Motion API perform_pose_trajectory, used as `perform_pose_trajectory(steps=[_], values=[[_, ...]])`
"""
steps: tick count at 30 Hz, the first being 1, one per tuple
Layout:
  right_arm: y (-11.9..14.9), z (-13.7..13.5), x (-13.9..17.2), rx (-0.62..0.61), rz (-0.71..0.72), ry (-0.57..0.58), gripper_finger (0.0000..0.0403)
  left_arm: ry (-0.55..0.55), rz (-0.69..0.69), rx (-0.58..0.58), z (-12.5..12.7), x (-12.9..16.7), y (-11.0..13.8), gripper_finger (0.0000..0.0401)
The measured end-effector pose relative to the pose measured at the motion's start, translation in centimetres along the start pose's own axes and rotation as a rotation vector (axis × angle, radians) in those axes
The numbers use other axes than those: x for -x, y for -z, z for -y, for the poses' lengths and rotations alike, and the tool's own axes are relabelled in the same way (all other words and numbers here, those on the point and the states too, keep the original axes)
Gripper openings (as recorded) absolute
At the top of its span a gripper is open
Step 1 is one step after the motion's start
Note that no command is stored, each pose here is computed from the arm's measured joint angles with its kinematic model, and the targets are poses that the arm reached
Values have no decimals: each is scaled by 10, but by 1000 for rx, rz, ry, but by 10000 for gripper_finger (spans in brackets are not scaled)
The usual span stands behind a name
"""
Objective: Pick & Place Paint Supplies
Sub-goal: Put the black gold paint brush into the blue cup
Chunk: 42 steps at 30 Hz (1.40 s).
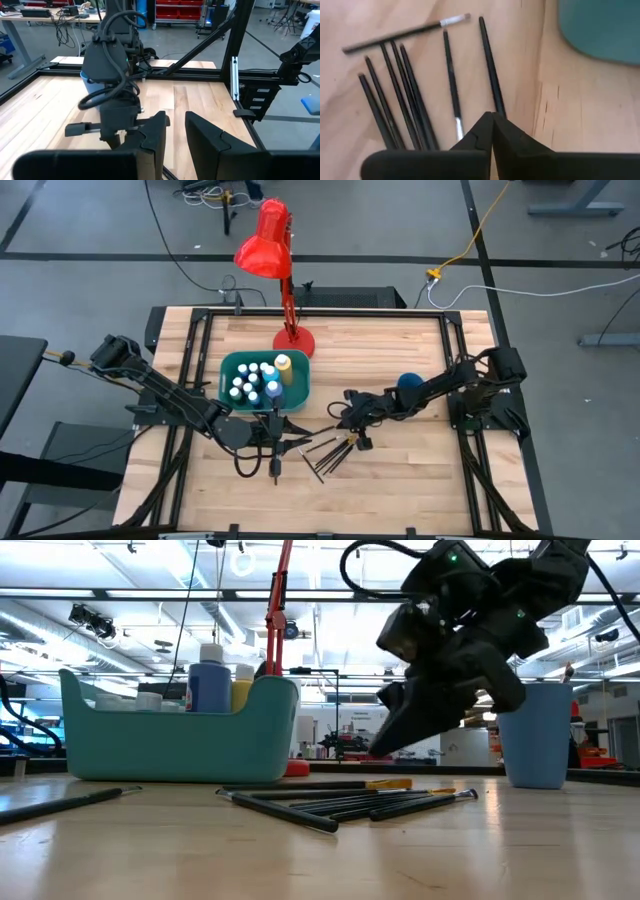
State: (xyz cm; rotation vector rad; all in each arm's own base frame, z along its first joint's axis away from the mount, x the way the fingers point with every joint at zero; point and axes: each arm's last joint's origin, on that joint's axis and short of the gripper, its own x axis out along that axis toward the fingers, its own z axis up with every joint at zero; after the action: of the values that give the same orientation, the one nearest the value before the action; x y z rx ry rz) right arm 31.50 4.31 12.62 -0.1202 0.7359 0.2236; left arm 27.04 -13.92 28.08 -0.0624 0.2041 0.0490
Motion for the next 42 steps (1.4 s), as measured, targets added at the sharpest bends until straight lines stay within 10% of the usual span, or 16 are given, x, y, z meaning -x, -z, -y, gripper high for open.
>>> perform_pose_trajectory(steps=[25,34,42], values=[[19,20,-43,38,110,85,190,0,0,41,0,0,0,82],[38,30,-67,28,174,33,162,0,-2,36,0,0,0,82],[48,36,-76,37,199,7,55,-1,-2,33,0,0,0,82]])
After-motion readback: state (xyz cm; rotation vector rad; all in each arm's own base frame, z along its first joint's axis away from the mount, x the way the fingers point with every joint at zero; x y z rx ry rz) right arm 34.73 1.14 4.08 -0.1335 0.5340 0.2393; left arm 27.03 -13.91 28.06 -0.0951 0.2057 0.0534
